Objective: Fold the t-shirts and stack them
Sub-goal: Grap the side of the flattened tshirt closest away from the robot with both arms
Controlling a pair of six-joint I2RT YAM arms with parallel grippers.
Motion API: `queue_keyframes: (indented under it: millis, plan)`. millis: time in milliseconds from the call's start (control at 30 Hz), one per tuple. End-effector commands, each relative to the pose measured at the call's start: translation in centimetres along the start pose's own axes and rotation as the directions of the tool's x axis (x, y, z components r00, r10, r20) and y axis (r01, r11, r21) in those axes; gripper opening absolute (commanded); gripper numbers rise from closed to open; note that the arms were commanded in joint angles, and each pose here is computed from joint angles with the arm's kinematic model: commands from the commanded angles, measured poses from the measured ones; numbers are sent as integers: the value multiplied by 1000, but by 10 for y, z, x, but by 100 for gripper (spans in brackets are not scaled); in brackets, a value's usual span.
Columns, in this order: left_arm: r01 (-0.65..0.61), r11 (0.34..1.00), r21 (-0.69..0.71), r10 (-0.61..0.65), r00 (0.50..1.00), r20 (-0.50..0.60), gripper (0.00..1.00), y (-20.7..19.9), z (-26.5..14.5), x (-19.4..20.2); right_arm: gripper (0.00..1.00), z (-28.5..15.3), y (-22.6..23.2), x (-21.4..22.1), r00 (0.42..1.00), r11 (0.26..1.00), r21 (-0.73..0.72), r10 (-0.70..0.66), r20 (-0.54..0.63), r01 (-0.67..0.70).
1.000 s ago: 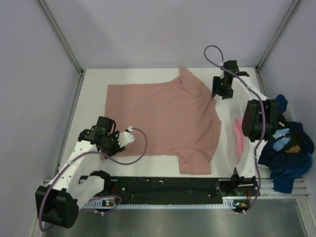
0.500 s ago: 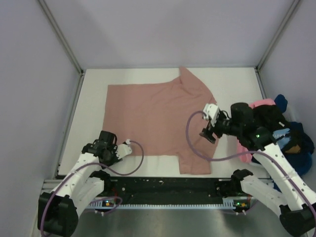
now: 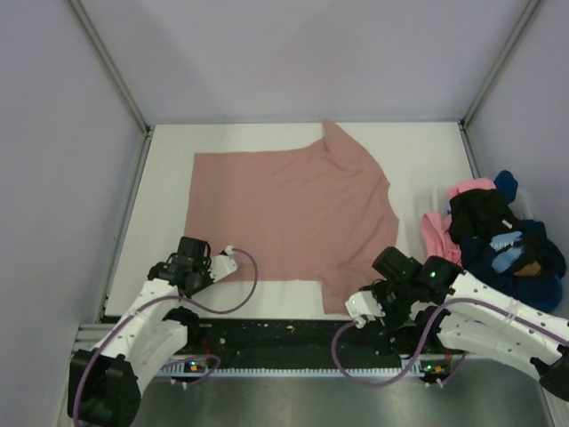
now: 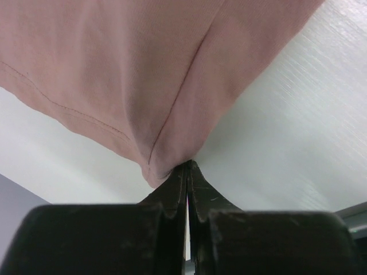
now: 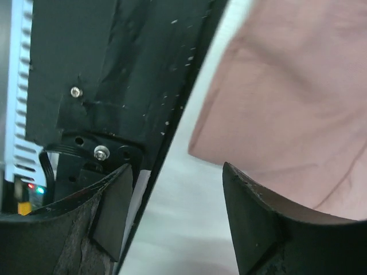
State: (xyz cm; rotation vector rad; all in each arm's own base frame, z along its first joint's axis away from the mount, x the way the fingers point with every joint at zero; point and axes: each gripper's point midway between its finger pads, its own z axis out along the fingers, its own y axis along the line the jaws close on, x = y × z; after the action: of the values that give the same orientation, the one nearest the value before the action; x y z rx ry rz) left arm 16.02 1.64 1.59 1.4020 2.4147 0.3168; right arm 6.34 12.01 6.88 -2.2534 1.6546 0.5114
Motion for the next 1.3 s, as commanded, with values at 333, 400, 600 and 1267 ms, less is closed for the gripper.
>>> queue_keyframes:
  millis: [333,400,600,1267]
  plan:
    - [40,999,3,-40,999,24,0,9,-18,-10,61,19,-28,4,942,941,79,-322,-94,329]
    - [41,999,8,-42,999,21,0,8,-18,-10,61,16,-31,2,930,927,100,-354,-96,363]
    - [47,999,-1,-47,999,23,0,12,-20,-12,61,37,-19,8,926,929,-16,-370,-75,370]
    - [38,995,-96,-31,996,82,0,51,-42,-37,0,-18,-106,-20,990,926,352,-139,-22,138]
